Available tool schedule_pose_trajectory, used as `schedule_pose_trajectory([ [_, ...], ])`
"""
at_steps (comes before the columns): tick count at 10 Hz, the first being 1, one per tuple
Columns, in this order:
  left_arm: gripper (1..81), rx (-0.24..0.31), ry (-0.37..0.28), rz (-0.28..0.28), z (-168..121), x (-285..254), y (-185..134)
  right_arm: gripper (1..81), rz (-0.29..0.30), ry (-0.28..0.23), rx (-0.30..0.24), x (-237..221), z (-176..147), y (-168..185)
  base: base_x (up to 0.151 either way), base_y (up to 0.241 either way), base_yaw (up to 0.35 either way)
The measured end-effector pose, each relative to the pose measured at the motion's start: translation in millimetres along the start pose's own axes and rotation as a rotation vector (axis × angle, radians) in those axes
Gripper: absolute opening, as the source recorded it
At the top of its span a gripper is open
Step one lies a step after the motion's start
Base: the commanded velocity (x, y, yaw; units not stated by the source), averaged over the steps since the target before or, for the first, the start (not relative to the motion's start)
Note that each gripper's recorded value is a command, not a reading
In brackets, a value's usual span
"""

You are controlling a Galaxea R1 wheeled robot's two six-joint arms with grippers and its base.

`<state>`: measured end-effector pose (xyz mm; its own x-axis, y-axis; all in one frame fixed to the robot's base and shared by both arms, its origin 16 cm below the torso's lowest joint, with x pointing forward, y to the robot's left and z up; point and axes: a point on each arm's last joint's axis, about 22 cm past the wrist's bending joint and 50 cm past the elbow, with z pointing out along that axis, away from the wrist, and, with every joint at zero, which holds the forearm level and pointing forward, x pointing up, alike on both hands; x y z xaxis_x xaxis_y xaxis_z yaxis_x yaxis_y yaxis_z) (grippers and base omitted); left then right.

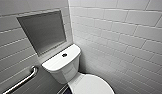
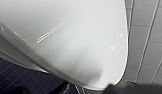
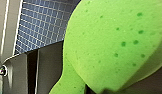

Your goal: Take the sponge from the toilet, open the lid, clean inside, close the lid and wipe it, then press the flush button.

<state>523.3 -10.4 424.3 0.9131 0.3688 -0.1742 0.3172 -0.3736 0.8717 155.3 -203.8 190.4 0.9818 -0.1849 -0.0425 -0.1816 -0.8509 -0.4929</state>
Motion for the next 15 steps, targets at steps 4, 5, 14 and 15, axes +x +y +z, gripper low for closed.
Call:
schedule_pose_trajectory([
  [4,81.1,-0.019,0.023,-0.006,-11,2,10,1.0,-0.004,0.006,-0.001,3,0,0,0.000,0.000,0.000],
  [5,81.1,-0.029,0.029,0.008,-17,2,18,1.0,-0.014,0.023,0.003,12,0,-2,0.000,0.000,0.000],
  [14,81.1,-0.099,0.151,-0.016,-40,24,68,1.0,-0.038,0.057,0.009,25,-2,-5,0.000,0.000,0.000],
  [15,81.1,-0.111,0.177,-0.038,-47,29,73,1.0,-0.040,0.057,0.010,25,-1,-5,0.000,0.000,0.000],
])
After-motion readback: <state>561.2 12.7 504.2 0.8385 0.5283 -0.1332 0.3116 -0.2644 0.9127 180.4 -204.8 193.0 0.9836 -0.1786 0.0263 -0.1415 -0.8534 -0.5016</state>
